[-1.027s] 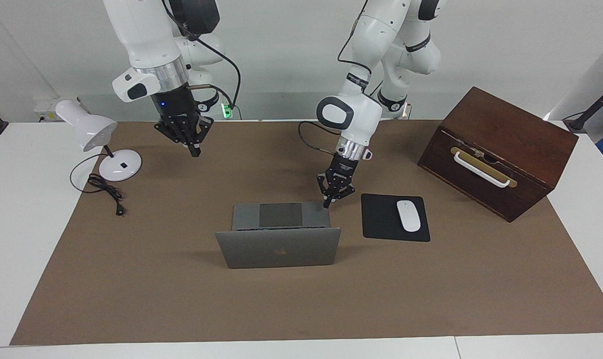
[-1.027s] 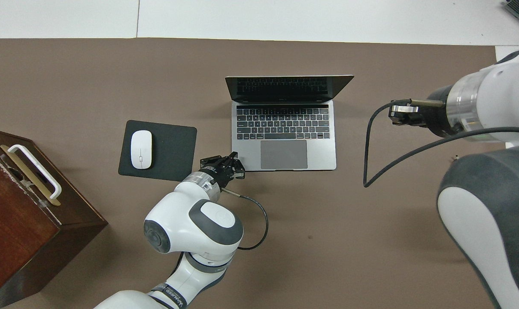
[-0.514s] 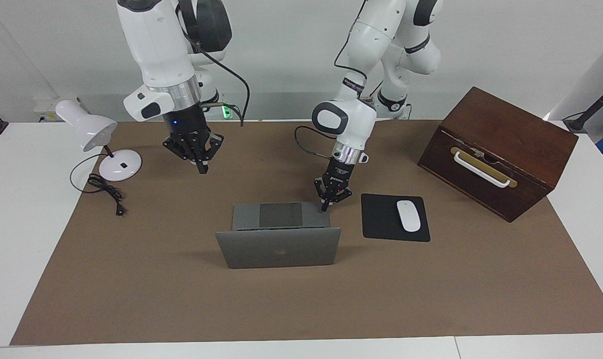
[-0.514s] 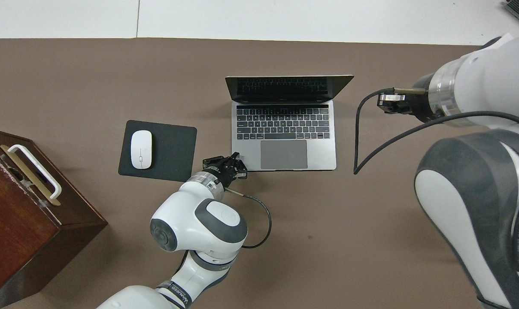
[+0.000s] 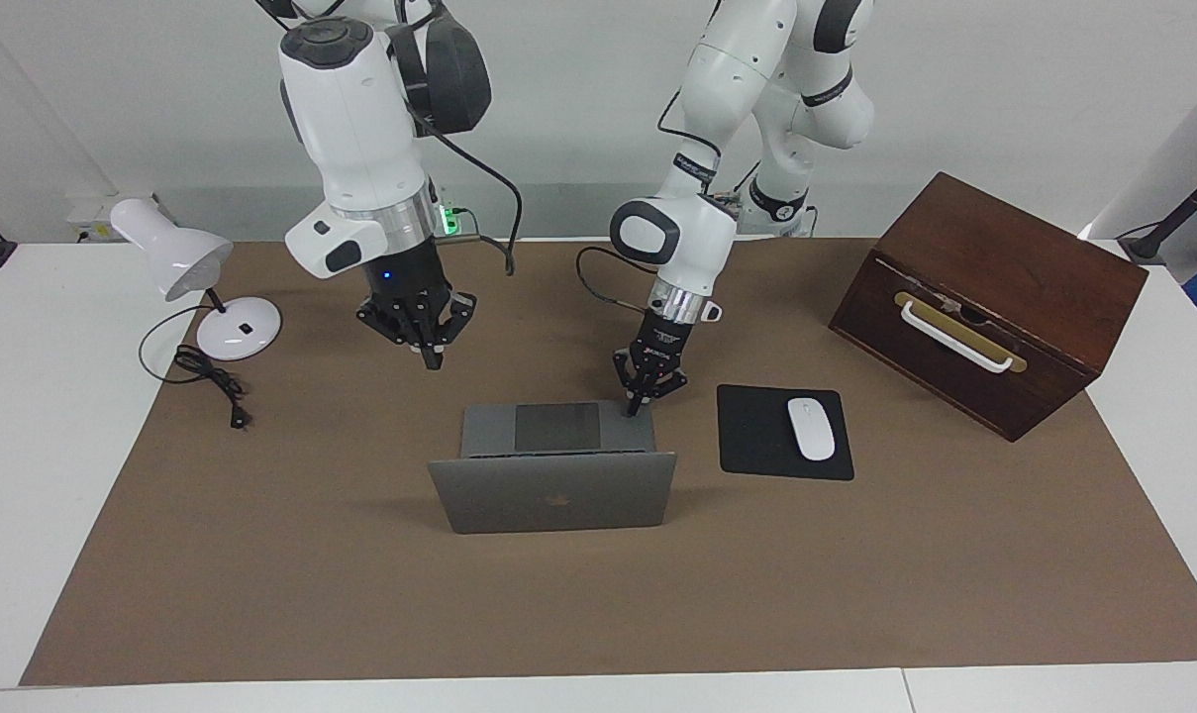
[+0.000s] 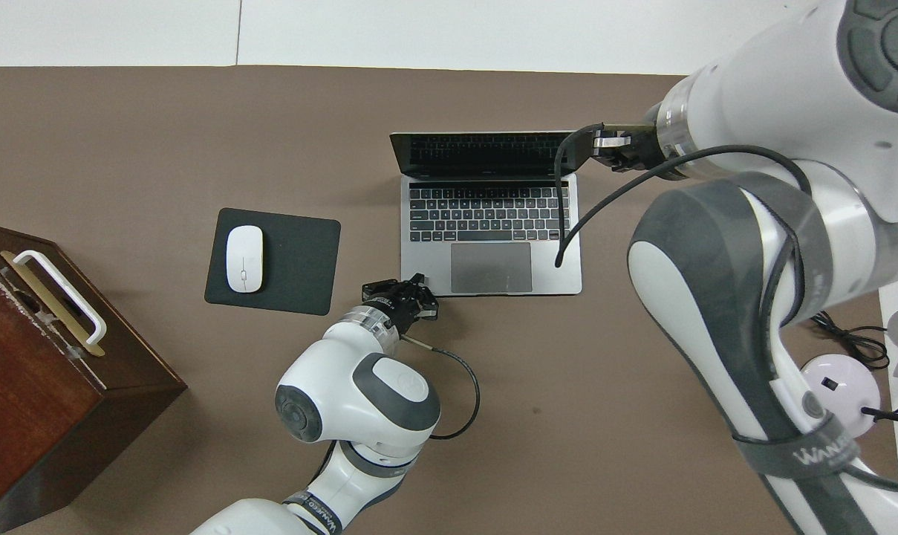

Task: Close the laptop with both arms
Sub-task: 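Hook the right gripper behind the laptop lid top edge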

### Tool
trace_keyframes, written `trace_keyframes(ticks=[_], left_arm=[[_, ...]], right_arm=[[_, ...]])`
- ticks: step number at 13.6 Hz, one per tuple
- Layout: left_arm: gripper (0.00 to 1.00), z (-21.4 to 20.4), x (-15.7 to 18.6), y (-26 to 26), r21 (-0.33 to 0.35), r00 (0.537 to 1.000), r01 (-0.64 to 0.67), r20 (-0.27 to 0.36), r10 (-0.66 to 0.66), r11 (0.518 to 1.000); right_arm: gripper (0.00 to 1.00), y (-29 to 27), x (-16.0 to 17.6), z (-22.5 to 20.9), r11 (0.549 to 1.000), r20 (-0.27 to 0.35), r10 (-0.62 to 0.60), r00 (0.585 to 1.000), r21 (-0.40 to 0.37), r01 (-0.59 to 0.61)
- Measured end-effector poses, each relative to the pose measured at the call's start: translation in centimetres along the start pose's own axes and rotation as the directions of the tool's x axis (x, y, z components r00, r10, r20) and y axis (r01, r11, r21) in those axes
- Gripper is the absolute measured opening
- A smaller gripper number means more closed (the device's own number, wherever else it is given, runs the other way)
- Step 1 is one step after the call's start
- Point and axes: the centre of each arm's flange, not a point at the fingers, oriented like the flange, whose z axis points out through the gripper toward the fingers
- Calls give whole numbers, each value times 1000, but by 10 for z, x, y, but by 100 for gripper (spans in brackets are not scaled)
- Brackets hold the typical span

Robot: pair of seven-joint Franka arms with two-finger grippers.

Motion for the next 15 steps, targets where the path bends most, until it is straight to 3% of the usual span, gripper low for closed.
trace_keyframes(ticks=[6,11,15], left_arm=[[1,0,0,0,0,1000,0,0,0,1000],[1,0,0,0,-1,1000,0,0,0,1000],[1,0,0,1,-1,1000,1,0,-1,1000]], right_arm=[[1,-28,13,21,1000,-23,-19,1000,-5,19],[1,-38,27,10,999,-105,3,994,35,1],[1,-59,33,26,998,-167,-18,986,55,28]])
